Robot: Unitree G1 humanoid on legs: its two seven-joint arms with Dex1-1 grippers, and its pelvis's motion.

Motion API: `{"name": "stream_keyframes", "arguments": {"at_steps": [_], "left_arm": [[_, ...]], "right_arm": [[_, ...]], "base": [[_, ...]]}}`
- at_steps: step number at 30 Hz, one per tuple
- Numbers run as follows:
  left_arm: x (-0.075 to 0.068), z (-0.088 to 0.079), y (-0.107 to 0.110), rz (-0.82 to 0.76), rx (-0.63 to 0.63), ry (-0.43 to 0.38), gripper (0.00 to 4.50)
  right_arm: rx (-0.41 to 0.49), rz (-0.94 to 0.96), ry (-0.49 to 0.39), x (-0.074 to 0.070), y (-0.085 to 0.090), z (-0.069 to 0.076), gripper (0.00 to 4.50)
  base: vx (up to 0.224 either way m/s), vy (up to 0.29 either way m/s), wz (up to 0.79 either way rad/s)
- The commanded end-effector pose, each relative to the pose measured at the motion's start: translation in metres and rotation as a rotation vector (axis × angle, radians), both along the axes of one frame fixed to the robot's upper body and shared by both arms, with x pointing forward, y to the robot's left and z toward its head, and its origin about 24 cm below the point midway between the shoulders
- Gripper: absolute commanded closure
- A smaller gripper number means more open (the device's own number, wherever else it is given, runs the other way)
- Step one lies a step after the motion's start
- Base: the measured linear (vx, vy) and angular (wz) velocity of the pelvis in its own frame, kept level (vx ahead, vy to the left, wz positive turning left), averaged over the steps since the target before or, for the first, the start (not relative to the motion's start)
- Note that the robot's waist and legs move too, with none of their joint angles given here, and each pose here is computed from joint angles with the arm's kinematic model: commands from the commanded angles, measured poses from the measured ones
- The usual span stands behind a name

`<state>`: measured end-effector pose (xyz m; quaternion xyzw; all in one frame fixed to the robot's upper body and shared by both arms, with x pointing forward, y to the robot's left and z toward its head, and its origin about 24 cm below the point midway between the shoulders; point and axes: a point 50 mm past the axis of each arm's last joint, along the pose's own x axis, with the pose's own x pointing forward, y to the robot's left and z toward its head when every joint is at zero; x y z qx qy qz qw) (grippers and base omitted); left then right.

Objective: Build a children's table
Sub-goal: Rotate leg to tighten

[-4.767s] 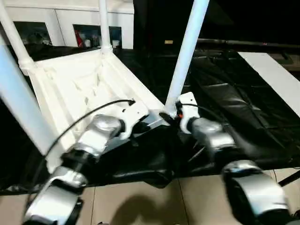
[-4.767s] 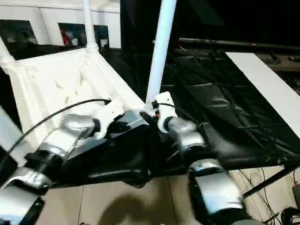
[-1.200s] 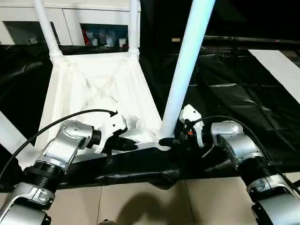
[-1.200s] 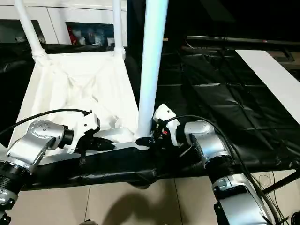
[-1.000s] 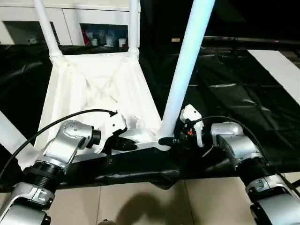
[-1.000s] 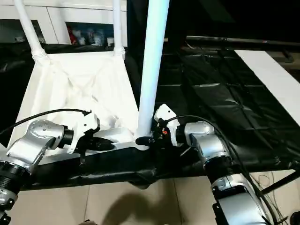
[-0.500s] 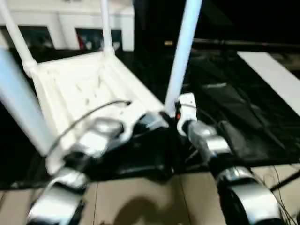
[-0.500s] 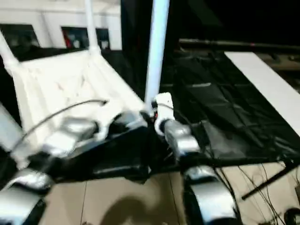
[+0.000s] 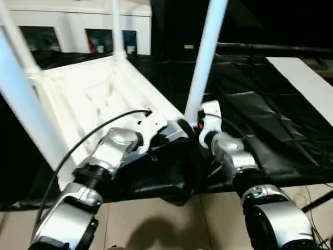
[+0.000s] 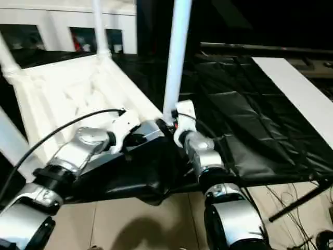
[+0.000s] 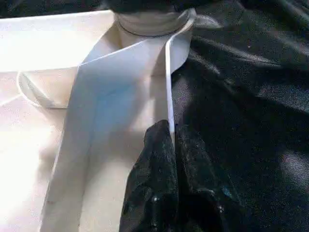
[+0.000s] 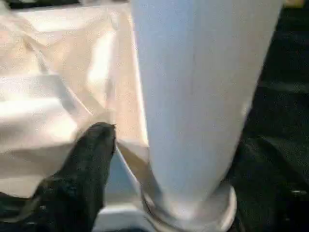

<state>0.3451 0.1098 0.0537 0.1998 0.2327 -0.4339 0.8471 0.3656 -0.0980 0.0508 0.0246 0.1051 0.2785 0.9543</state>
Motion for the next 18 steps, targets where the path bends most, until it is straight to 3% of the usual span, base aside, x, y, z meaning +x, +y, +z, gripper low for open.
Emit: {"name": "stream_keyframes", "arguments": {"at_steps": [1,6,10,13,18], "left_arm": [[-0.009,-0.017,0.015,-0.003,0.031,0.079,4.5],[-0.012,-0.013,0.027,-0.085,0.013,0.079,4.5],[-0.026,-0.002,0.037,-0.284,-0.044,0.123,4.5],[-0.035,0.001,0.041,-0.371,-0.051,0.163,4.5],[-0.036,0.003,0.046,-0.37,-0.049,0.172,4.5]], "right_arm": [[-0.027,0.164,-0.059,0.0,-0.001,0.016,0.54],[-0.106,0.385,-0.047,-0.011,-0.019,0.014,0.54],[-0.183,0.576,-0.007,-0.023,-0.037,0.011,0.54],[-0.204,0.621,0.004,-0.027,-0.04,0.011,0.54],[-0.202,0.673,0.018,-0.032,-0.041,0.012,0.54]], "base": [[0.0,0.0,0.0],[0.0,0.0,0.0],[0.0,0.0,0.0],[0.0,0.0,0.0],[0.0,0.0,0.0]]}}
